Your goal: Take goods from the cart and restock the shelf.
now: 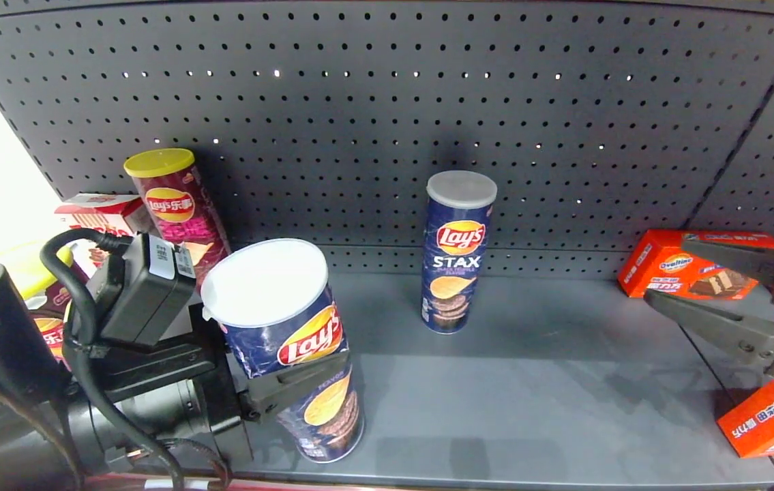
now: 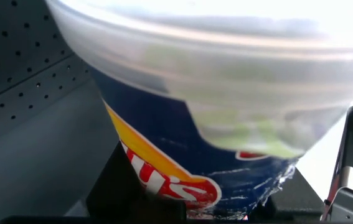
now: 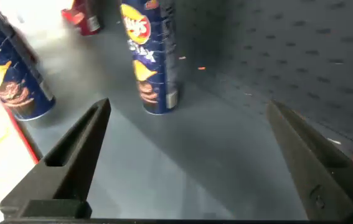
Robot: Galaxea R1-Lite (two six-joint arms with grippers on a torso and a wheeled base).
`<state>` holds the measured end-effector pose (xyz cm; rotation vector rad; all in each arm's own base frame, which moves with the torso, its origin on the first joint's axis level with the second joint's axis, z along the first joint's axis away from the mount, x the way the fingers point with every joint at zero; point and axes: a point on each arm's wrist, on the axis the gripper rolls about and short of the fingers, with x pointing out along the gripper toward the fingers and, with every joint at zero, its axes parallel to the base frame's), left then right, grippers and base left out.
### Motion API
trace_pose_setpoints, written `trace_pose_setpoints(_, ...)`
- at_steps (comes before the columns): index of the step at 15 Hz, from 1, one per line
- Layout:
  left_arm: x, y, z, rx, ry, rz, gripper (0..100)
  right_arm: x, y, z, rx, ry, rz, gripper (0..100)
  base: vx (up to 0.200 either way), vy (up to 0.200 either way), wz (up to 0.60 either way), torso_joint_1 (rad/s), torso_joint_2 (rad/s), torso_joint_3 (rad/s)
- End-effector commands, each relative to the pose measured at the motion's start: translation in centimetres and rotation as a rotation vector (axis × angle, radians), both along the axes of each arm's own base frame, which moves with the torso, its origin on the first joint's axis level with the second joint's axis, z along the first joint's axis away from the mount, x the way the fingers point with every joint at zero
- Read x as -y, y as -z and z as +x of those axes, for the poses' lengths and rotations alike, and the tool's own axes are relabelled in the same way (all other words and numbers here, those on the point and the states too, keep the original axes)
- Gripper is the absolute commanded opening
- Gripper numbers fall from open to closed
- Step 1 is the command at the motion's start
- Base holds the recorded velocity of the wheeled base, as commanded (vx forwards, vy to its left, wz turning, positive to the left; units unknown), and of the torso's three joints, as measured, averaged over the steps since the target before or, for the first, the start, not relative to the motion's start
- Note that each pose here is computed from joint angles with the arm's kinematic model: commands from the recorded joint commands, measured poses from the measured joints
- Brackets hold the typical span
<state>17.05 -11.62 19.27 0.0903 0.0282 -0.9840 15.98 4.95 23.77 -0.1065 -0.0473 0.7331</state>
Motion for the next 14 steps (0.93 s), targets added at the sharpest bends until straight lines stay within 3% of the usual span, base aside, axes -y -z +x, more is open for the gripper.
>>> trace_pose_setpoints(1, 0.0, -0.1, 0.0, 0.005, 0.002, -0.003, 0, -1.2, 1.1, 3.6, -0.072, -0.059, -0.020, 100, 0.000, 0.000, 0.00, 0.000, 0.00, 0.000)
trace_pose_setpoints(6, 0.2, -0.2, 0.2, 0.005, 0.005, -0.005, 0, -3.0, 0.8, 8.2, 0.016, -0.212, -0.089, 100, 0.000, 0.000, 0.00, 0.000, 0.00, 0.000)
trace_pose_setpoints(14, -0.1, -0.1, 0.5, -0.002, -0.008, -0.004, 0, -6.3, 0.5, 14.7, 0.083, -0.376, -0.074, 100, 0.000, 0.000, 0.00, 0.000, 0.00, 0.000)
